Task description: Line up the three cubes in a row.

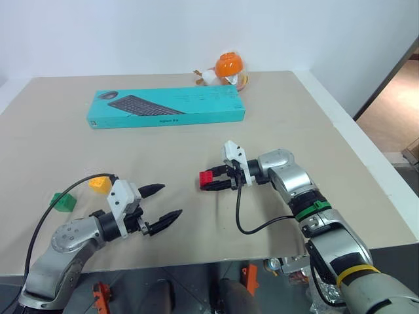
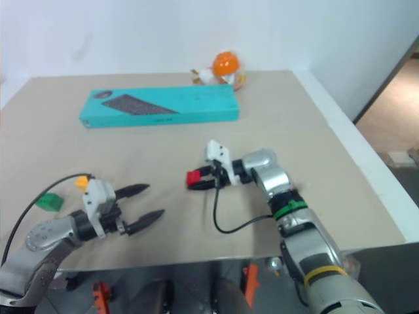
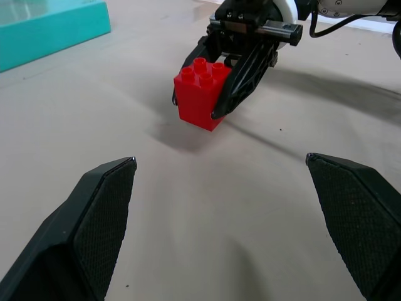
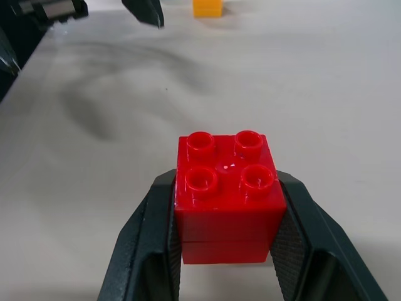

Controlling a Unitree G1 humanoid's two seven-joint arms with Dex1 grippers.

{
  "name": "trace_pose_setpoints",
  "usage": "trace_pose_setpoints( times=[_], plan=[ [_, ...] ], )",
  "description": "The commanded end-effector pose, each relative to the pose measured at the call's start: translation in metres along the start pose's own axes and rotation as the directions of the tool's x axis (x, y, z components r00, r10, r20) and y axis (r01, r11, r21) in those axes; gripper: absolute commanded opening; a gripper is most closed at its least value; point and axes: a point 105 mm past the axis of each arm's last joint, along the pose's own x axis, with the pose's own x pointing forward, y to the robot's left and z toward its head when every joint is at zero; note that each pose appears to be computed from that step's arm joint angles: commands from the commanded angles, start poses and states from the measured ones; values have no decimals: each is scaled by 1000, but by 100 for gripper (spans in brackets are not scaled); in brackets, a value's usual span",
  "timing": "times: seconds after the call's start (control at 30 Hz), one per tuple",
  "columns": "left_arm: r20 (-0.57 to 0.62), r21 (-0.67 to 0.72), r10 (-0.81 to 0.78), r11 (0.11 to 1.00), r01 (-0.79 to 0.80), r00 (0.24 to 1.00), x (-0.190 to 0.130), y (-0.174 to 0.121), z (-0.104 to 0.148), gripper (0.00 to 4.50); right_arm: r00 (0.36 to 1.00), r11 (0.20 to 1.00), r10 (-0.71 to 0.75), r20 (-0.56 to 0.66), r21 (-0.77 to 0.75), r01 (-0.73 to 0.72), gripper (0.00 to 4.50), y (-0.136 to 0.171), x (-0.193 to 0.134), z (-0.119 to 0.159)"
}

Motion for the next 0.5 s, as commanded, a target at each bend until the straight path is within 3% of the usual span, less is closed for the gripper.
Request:
trace_pose_setpoints(
  times=[0.03, 0.37, 0.43, 0.5],
  plan=[
    [43, 63, 13, 998, -16, 999, -1, 1, 15, 450, 1000, 999, 7, 13, -50, -6, 127, -5, -2, 13],
    [49, 62, 4, 998, -7, 999, 4, 0, 14, 450, 1000, 999, -21, 10, -37, 21, 127, -9, -2, 5],
    [48, 62, 0, 998, -3, 999, 5, 0, 13, 450, 1000, 999, -23, 3, -31, 23, 231, -9, -3, 3],
    [49, 63, -1, 998, -2, 999, 6, 1, 13, 450, 1000, 999, -30, 1, -34, 30, 305, -9, -5, 2]
  ],
)
